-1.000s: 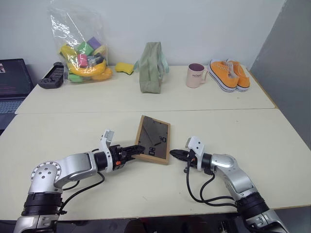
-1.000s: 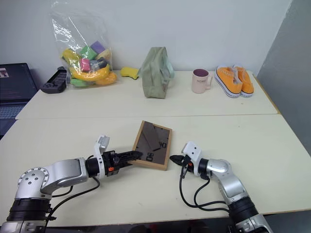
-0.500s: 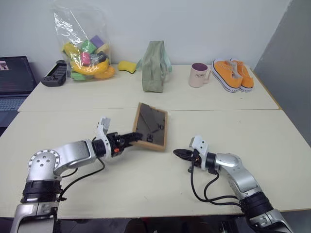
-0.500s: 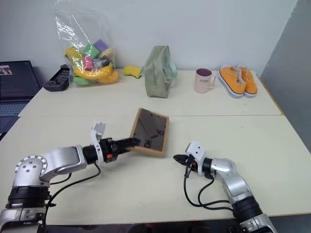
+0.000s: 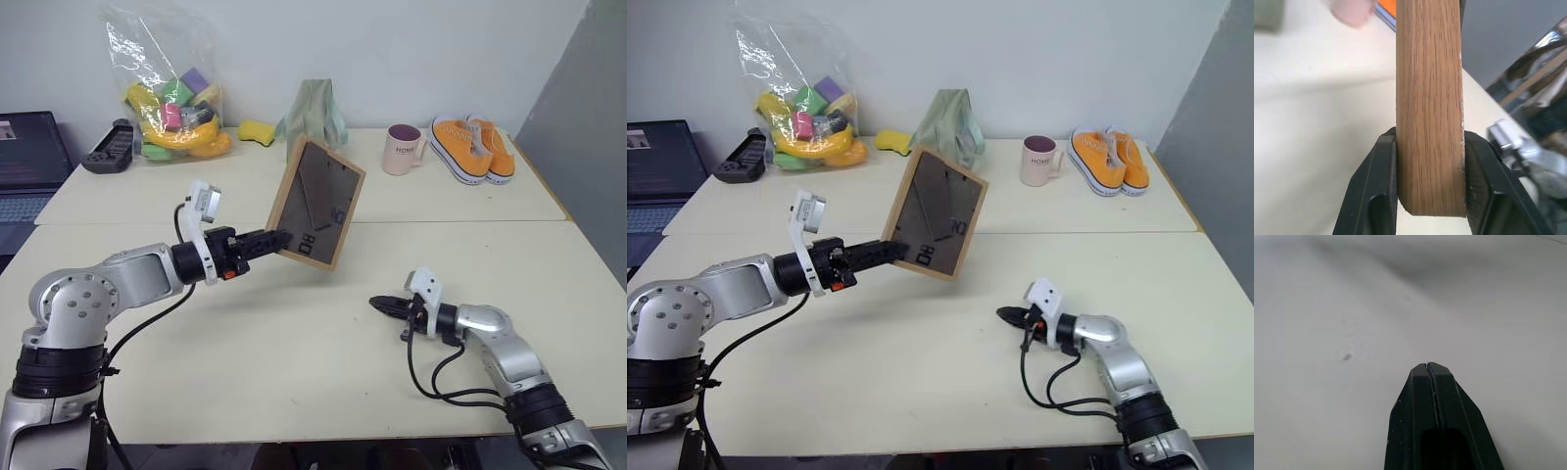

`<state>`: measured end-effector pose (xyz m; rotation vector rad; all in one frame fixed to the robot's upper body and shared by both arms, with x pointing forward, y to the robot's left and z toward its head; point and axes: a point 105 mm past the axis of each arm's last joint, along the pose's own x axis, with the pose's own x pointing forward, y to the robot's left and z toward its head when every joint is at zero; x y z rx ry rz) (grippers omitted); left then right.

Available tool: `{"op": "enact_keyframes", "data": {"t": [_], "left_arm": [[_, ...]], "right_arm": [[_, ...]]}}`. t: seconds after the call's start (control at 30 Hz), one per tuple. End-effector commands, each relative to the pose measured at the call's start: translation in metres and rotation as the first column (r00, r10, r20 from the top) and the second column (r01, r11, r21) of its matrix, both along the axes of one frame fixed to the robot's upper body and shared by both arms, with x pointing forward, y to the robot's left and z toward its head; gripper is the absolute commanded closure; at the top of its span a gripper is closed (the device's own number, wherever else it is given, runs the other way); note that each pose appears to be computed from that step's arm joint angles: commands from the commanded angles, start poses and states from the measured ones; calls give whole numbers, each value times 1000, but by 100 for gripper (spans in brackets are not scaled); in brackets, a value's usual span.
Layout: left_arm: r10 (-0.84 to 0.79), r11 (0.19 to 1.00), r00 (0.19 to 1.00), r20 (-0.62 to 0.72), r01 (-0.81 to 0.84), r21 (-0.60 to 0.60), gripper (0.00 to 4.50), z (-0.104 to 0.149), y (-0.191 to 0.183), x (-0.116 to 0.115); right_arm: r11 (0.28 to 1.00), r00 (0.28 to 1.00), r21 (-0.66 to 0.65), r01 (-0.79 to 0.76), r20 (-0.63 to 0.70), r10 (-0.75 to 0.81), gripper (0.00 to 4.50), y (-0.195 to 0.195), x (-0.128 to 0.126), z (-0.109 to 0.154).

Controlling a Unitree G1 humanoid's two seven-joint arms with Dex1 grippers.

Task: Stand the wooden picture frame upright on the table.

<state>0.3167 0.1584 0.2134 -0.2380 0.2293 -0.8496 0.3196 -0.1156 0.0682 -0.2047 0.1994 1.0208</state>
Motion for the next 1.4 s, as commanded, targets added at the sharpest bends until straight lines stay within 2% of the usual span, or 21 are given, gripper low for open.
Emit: {"op": "enact_keyframes", "data": {"t": [0.03, 0.17, 0.3, 0.5, 0.73, 0.77, 0.83, 0.93, 1.13, 1.4], "left_arm": [[-2, 994, 965, 260, -26, 104, 313, 31, 1, 0], [-70, 976, 938, 340, -5, 216, 313, 24, -6, -7], [-111, 961, 924, 367, 5, 277, 313, 16, -7, -6], [-103, 962, 924, 368, -1, 273, 313, 17, 1, -1], [-77, 976, 956, 282, 15, 215, 313, 13, 16, 5], [-75, 977, 958, 278, 15, 212, 313, 14, 17, 5], [-81, 978, 959, 271, 24, 206, 313, 15, 17, 5], [-102, 978, 959, 265, 47, 204, 313, 17, 12, 3], [-155, 974, 957, 246, 106, 200, 313, 15, -2, -7], [-197, 970, 954, 225, 157, 185, 313, 11, -16, -16]], "right_arm": [[998, 997, 19, 63, 30, -64, 450, -22, 12, 19], [997, 995, 41, 68, 64, -71, 450, -27, 18, 33], [998, 992, 54, 40, 114, -46, 450, -24, 20, 50], [988, 982, 153, -4, 190, -25, 450, -18, 22, 99], [961, 972, 272, -44, 232, -22, 450, -7, 18, 150], [955, 973, 294, -51, 229, -18, 414, -4, 18, 154], [945, 974, 318, -72, 226, -2, 387, 4, 15, 161], [939, 973, 330, -100, 228, 23, 306, 15, 13, 166], [943, 967, 300, -141, 246, 66, 174, 32, 11, 166], [934, 967, 315, -169, 237, 95, 174, 45, 12, 167]]}}
